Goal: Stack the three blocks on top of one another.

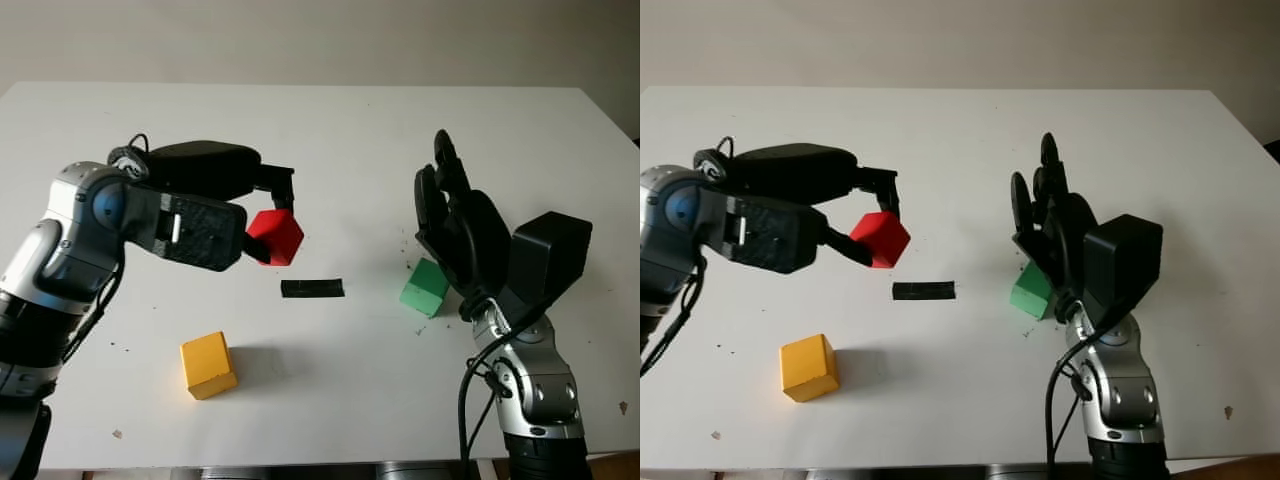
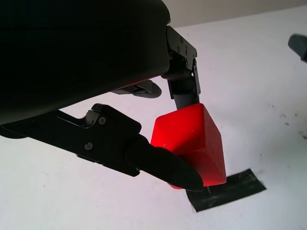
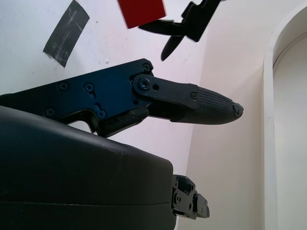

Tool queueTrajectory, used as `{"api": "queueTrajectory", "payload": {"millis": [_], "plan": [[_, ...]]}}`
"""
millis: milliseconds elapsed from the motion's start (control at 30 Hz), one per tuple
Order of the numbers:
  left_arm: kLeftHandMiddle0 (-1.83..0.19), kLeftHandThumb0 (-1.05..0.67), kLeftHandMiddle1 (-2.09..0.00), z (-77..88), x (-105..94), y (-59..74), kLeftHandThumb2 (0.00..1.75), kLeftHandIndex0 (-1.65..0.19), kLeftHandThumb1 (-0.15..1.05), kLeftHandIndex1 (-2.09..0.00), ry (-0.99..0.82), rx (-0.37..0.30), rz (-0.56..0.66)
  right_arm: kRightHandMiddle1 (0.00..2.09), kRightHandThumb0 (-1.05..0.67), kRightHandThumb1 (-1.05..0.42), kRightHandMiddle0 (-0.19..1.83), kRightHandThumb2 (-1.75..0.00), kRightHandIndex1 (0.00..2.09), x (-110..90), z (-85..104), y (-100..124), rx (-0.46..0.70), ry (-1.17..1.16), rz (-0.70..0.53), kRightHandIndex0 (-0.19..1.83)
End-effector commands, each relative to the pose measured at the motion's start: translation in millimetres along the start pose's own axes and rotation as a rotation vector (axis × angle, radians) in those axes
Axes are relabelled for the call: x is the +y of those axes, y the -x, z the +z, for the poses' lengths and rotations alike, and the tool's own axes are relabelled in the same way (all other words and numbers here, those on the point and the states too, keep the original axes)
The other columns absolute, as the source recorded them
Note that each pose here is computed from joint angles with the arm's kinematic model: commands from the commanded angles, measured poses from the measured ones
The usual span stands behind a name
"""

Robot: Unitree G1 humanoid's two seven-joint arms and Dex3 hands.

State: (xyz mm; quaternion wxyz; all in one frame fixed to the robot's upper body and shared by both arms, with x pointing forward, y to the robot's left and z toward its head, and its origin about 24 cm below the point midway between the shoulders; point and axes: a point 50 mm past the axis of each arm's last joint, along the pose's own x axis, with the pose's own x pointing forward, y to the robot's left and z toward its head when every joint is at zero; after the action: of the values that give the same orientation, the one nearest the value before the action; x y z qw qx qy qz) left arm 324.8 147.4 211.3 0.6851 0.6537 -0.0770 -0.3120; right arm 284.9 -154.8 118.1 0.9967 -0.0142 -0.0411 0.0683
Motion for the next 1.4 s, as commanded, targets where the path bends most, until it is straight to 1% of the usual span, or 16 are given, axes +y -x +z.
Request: {"api": "queueTrajectory", "payload": {"millis": [0, 233, 400, 500, 600, 667, 733, 800, 933, 1000, 1067, 1100, 1200, 1367], "plan": [[-0.36, -0.43, -0.04, 8.0, -1.1, -1.7, 0.05, -0.30, 1.02, -1.47, -0.019, -0.020, 0.005, 0.00, -0.72, -1.05, -0.19, -0.62, 0.00, 0.5, 4.5, -1.2, -0.026, 0.007, 0.005, -0.19], [-0.36, -0.39, -0.05, 18.9, -9.1, -7.6, 0.06, -0.26, 1.04, -1.59, -0.062, -0.029, -0.015, 0.00, -0.72, -1.05, -0.19, -0.62, 0.00, 0.7, 4.2, -1.2, -0.031, 0.008, 0.011, -0.19], [-0.36, -0.38, -0.05, 21.2, -13.5, -11.9, 0.06, -0.23, 1.05, -1.65, -0.096, -0.035, -0.020, 0.00, -0.73, -1.05, -0.19, -0.61, 0.00, 1.7, 3.7, -1.3, -0.026, 0.008, 0.008, -0.19], [-0.43, -0.38, -0.09, 22.1, -17.3, -15.4, 0.05, -0.24, 1.04, -1.71, -0.096, -0.042, -0.006, 0.00, -0.72, -1.05, -0.19, -0.61, 0.00, 2.0, 3.9, -1.0, -0.032, 0.008, 0.011, -0.19], [-0.47, -0.38, -0.11, 22.7, -20.4, -18.6, 0.05, -0.24, 1.03, -1.72, -0.085, -0.036, -0.001, 0.00, -0.71, -1.05, -0.19, -0.61, 0.00, 2.2, 3.4, -0.9, -0.029, 0.002, 0.008, -0.19], [-0.40, -0.37, -0.08, 23.3, -22.8, -20.5, 0.05, -0.20, 1.04, -1.82, -0.072, -0.032, -0.003, 0.00, -0.72, -1.05, -0.19, -0.61, 0.00, 2.0, 3.1, -0.7, -0.026, 0.001, 0.007, -0.19], [-0.35, -0.36, -0.05, 24.1, -25.8, -22.9, 0.06, -0.16, 1.05, -1.84, -0.071, -0.029, -0.006, 0.00, -0.72, -1.05, -0.19, -0.61, 0.00, 1.9, 3.2, -0.6, -0.027, -0.001, 0.008, -0.19], [-0.35, -0.36, -0.05, 24.6, -29.3, -25.2, 0.06, -0.14, 1.05, -1.84, -0.077, -0.028, 0.000, 0.00, -0.72, -1.05, -0.19, -0.61, 0.00, 1.7, 3.0, -0.8, -0.027, -0.005, 0.009, -0.19], [-0.36, -0.34, -0.06, 25.9, -34.3, -28.4, 0.06, -0.16, 1.04, -1.85, -0.078, -0.029, 0.001, 0.00, -0.73, -1.05, -0.19, -0.61, 0.00, 1.7, 2.5, -0.6, -0.029, -0.002, 0.004, -0.19], [-0.37, -0.34, -0.06, 27.1, -37.2, -30.4, 0.07, -0.09, 1.05, -1.99, -0.090, -0.030, -0.008, 0.00, -0.74, -1.05, -0.19, -0.61, 0.00, 1.7, 2.5, -0.4, -0.027, 0.006, 0.003, -0.19], [-0.38, -0.34, -0.06, 27.9, -39.2, -31.9, 0.08, -0.01, 1.05, -2.05, -0.099, -0.034, -0.010, 0.00, -0.74, -1.05, -0.19, -0.61, 0.00, 1.7, 2.5, -0.3, -0.029, 0.007, 0.005, -0.19], [-0.39, -0.35, -0.06, 28.0, -39.8, -32.3, 0.08, 0.00, 1.05, -2.07, -0.102, -0.036, -0.010, 0.00, -0.73, -1.05, -0.19, -0.61, 0.00, 1.7, 2.5, -0.3, -0.030, 0.006, 0.005, -0.19], [-0.39, -0.36, -0.06, 28.1, -40.6, -33.9, 0.08, 0.06, 1.05, -2.09, -0.100, -0.032, -0.018, 0.00, -0.73, -1.05, -0.19, -0.61, 0.00, 1.6, 2.4, 0.1, -0.028, 0.007, 0.004, -0.19], [-0.42, -0.35, -0.08, 28.3, -41.6, -36.8, 0.06, 0.08, 1.04, -2.09, -0.093, -0.029, -0.009, 0.00, -0.73, -1.05, -0.19, -0.60, 0.00, 1.8, 1.8, 0.8, -0.024, -0.001, 0.003, -0.19]]}}
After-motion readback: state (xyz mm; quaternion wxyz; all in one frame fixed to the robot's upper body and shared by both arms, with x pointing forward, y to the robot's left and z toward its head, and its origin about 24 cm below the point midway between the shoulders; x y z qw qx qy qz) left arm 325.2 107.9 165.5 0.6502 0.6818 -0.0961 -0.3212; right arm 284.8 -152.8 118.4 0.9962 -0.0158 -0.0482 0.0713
